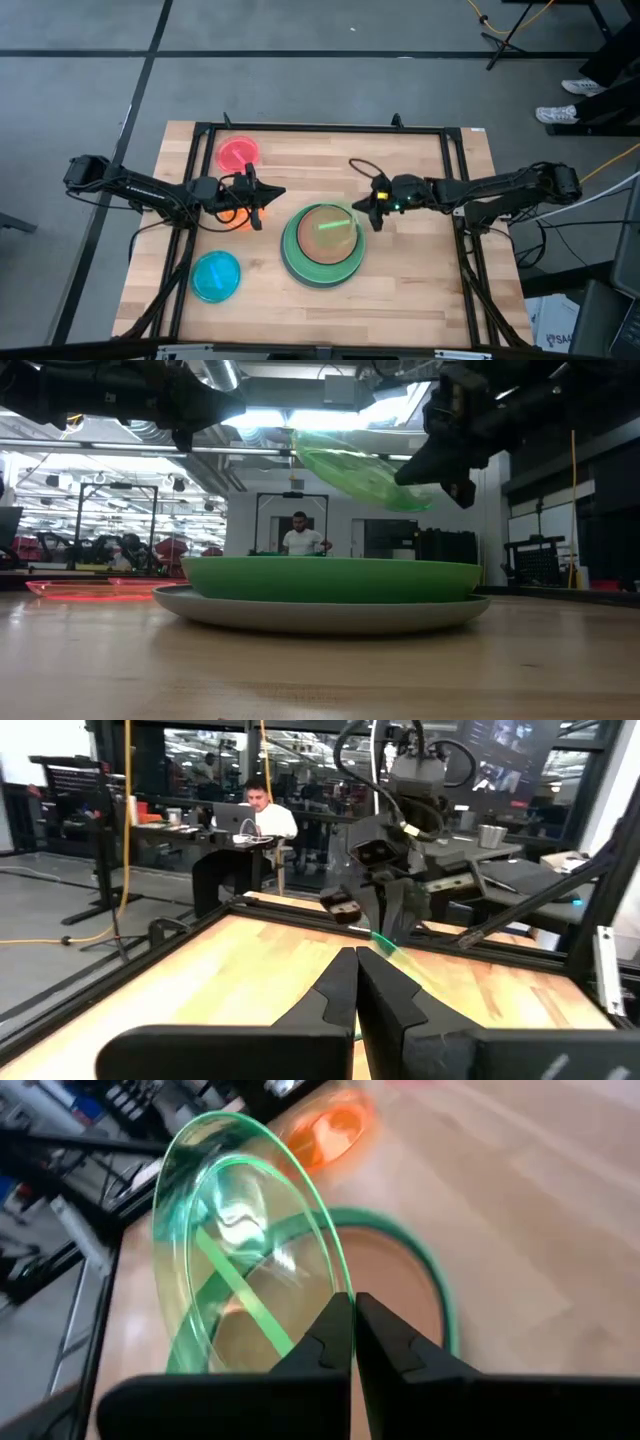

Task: Stack plastic plates
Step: Stack the light green plate on the top of the brown plate, then stack the orange plate on top of the light green plate

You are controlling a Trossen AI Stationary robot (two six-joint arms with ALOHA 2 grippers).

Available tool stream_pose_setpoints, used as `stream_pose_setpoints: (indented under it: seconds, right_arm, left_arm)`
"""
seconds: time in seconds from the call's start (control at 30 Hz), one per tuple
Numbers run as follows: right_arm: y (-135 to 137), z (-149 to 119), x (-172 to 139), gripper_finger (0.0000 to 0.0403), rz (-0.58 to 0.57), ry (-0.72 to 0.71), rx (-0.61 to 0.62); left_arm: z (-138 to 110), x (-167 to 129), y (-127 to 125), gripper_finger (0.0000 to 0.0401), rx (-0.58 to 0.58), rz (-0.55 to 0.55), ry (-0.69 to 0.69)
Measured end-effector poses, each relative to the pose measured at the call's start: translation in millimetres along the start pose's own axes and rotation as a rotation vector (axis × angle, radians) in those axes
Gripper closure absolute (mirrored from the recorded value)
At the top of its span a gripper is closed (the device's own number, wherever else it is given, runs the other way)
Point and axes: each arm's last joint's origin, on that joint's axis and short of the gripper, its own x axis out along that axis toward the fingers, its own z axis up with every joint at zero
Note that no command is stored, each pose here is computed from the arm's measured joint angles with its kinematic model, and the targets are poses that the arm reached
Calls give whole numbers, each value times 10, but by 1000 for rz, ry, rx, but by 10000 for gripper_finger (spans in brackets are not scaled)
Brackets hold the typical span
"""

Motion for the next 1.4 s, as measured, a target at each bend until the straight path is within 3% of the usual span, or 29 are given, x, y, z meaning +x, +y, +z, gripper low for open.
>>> stream_pose_setpoints:
  seconds: [0.23, 0.67, 1.0, 1.4]
  right_arm:
    - [-34, 20, 9, 400, -19, -14, -18]
    - [-173, -199, 392, 400, -45, 92, -18]
    - [-220, -284, 581, 398, 2, 95, -123]
    - [-202, -278, 582, 290, 45, 115, -183]
  left_arm:
    - [3, 0, 3, 401, -1, 9, -4]
    - [3, 0, 1, 401, -1, 7, -3]
    - [-28, -3, -6, 401, -39, -2, 27]
    - [-28, -6, -15, 401, -5, -7, 27]
